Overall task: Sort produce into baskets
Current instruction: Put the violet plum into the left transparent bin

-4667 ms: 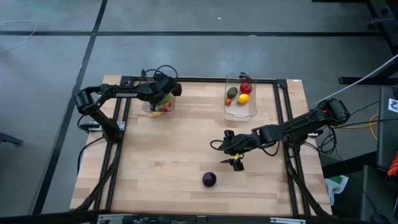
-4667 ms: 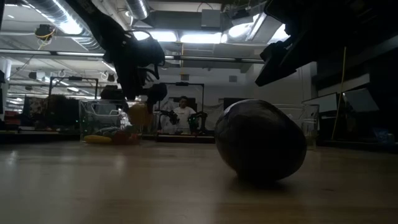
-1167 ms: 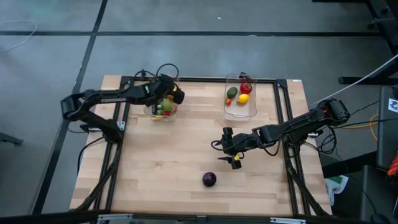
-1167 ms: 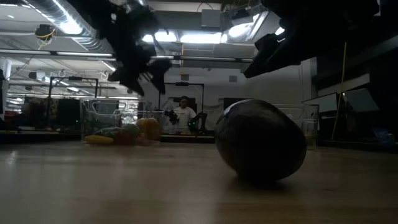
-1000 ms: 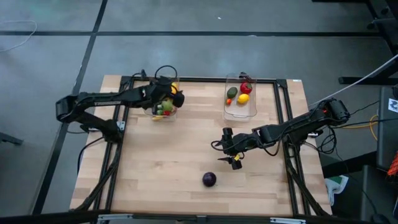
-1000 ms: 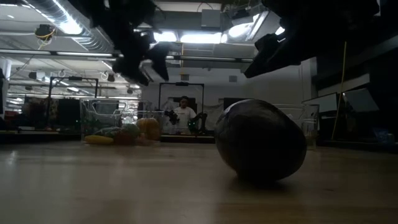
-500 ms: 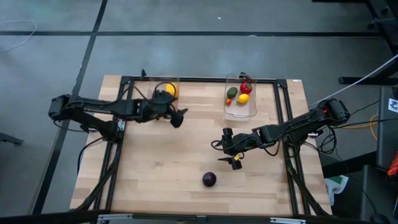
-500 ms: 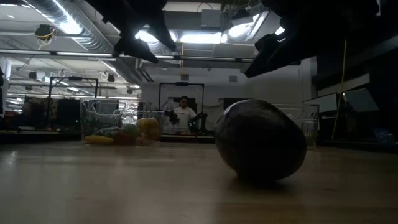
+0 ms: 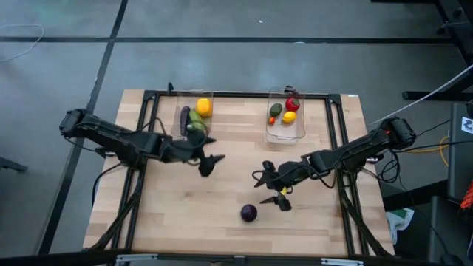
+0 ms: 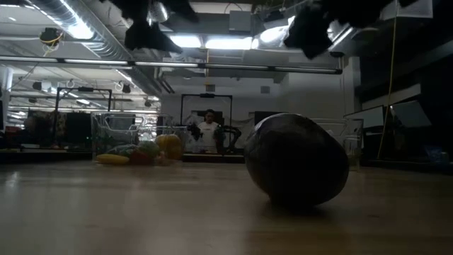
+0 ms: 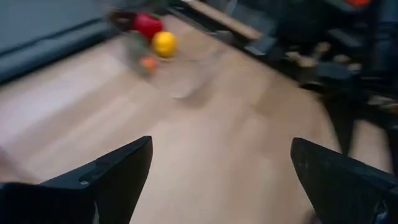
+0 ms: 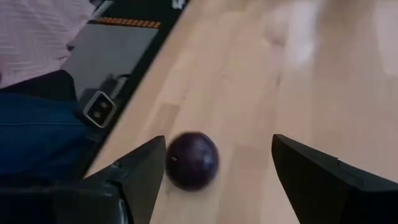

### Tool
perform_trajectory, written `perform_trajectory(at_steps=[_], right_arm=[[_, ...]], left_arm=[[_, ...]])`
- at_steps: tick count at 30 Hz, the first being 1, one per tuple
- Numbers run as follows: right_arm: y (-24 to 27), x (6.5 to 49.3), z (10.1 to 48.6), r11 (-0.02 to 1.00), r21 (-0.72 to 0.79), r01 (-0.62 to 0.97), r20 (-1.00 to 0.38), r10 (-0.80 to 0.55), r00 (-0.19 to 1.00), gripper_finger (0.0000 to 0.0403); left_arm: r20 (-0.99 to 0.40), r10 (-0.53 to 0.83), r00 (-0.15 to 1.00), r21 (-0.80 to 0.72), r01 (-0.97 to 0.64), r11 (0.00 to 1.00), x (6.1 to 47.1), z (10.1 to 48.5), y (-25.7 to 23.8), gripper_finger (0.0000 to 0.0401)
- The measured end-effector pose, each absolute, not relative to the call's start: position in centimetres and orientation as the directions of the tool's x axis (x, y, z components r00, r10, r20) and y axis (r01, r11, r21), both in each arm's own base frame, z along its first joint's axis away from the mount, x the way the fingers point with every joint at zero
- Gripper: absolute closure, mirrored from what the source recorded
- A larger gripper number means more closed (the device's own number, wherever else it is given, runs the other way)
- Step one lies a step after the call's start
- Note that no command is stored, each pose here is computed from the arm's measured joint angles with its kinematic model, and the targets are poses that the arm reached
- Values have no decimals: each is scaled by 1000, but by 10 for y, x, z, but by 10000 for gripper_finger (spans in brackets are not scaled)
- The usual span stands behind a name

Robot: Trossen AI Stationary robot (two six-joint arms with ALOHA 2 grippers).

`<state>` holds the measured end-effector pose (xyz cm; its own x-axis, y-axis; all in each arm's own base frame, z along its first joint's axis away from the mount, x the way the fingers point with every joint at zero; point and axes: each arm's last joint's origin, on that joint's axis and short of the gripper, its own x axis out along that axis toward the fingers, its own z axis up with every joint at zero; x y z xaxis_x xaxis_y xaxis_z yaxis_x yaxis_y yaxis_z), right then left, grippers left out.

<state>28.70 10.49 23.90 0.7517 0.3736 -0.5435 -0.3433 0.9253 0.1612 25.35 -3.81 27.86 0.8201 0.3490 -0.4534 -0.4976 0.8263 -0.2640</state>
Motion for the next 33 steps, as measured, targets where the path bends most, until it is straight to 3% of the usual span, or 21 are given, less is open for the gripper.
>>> perform_trajectory(at_steps=[7, 12, 22, 33], right_arm=[[125, 282, 242, 925, 119, -361, -543, 365, 756, 111], [140, 280, 233, 930, 82, -359, -564, 340, 752, 111], [167, 284, 188, 936, 5, -353, -670, 265, 694, 111], [174, 297, 156, 940, -8, -340, -686, 242, 686, 111]], left_arm=[[-344, 171, 923, -405, -310, 860, 273, 269, -96, 23], [-329, 97, 939, -502, -261, 825, 290, 247, -128, 23], [-451, 16, 892, -668, -349, 657, 323, 203, -155, 23], [-585, -63, 808, -729, -490, 478, 344, 152, -160, 23]])
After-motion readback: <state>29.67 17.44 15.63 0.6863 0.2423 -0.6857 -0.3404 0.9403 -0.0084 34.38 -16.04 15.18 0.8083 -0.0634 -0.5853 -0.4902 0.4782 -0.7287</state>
